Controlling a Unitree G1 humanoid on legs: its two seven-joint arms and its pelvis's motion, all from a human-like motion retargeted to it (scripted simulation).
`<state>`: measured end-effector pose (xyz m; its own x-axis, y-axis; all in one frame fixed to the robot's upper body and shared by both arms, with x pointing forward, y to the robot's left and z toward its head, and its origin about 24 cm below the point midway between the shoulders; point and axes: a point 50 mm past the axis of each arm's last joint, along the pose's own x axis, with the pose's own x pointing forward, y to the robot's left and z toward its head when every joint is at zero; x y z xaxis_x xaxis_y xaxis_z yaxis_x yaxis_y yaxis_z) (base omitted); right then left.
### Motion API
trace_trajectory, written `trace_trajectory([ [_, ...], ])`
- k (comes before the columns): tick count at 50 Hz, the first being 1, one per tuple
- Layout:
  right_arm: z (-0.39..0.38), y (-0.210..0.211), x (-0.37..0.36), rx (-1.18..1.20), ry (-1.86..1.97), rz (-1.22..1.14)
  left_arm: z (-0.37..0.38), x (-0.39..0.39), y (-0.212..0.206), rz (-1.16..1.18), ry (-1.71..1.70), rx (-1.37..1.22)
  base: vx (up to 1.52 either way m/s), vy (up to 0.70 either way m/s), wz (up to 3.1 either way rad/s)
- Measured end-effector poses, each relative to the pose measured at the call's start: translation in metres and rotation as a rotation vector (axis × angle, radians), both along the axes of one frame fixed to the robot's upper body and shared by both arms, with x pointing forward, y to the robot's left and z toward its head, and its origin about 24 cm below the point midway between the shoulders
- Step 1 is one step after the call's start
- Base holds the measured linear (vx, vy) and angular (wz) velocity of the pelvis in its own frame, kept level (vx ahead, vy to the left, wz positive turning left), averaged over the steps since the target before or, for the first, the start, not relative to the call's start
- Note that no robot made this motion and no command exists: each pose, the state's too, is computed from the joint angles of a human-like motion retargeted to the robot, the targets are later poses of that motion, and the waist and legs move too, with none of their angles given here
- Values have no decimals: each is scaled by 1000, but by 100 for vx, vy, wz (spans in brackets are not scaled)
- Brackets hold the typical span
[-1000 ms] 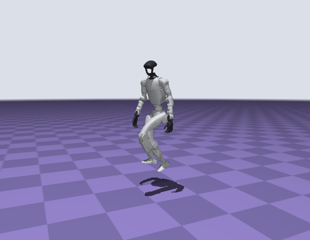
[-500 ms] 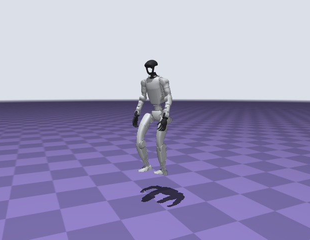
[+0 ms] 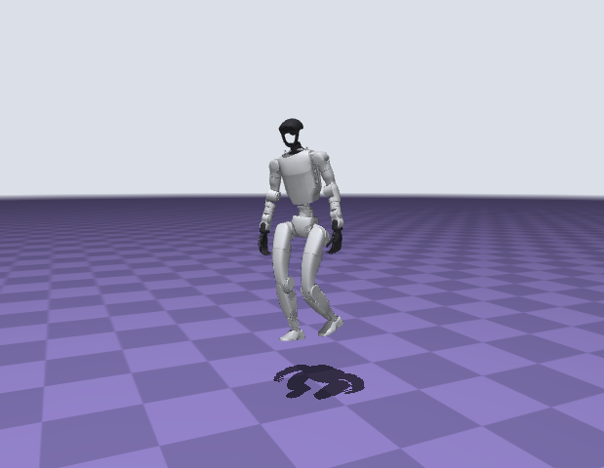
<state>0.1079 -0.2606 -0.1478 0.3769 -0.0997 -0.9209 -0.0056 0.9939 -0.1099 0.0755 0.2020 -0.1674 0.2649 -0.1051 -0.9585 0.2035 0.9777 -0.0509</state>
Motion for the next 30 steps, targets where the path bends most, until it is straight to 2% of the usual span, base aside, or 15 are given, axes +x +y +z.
trace_trajectory([
  [8, 9, -2, 22, 4, -81, 8, 8, 28, 6, 12, -94, 22, 18, -4, -14],
  [20, -5, 4, -13, 82, 56, -7, 21, 67, 8, -10, -207, 67, 13, 2, 6],
  [25, -15, 17, -48, 124, 155, -26, 13, 49, -2, -4, -171, 53, 5, 1, 4],
  [30, -12, 8, -42, 133, 159, -37, 19, 63, 7, -3, -187, 57, 7, 1, 5],
])
